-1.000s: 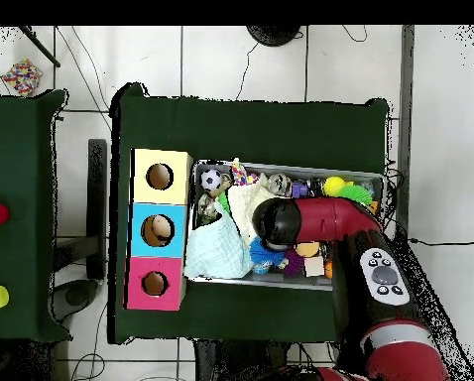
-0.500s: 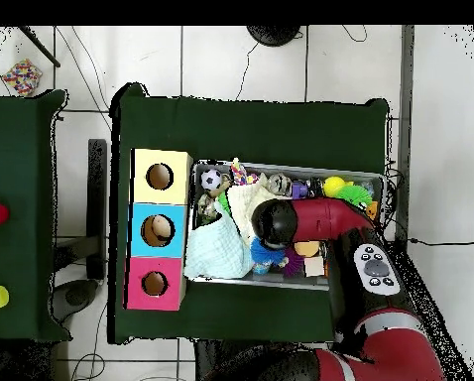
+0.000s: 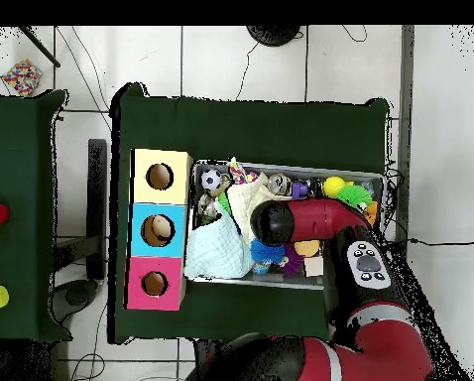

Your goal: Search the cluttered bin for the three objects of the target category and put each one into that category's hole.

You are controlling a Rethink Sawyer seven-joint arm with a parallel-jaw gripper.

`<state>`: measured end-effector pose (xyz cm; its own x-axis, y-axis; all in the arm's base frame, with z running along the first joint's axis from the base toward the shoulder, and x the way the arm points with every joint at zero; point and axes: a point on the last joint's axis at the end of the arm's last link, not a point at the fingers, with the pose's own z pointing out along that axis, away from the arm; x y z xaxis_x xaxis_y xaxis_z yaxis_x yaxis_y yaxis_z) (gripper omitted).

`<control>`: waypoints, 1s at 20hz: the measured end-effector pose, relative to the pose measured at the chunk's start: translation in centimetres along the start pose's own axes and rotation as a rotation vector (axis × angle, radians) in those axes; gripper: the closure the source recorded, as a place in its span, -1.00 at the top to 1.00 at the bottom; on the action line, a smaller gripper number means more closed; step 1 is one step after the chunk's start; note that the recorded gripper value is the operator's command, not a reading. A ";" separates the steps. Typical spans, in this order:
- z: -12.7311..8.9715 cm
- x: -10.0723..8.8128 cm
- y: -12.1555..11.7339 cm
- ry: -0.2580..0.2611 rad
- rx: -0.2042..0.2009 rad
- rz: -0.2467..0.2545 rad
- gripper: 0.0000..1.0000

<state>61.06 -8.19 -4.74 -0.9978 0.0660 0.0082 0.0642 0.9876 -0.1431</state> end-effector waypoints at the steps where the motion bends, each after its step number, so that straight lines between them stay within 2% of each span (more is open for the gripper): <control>1: 0.6 0.3 -0.1 0.000 0.005 -0.002 1.00; 14: 1.3 0.3 0.0 -0.026 0.026 -0.015 1.00; 20: 1.3 0.2 -1.1 -0.058 -0.018 0.044 1.00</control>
<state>60.73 -9.49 -5.88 -0.9933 0.1015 -0.0556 0.1078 0.9863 -0.1247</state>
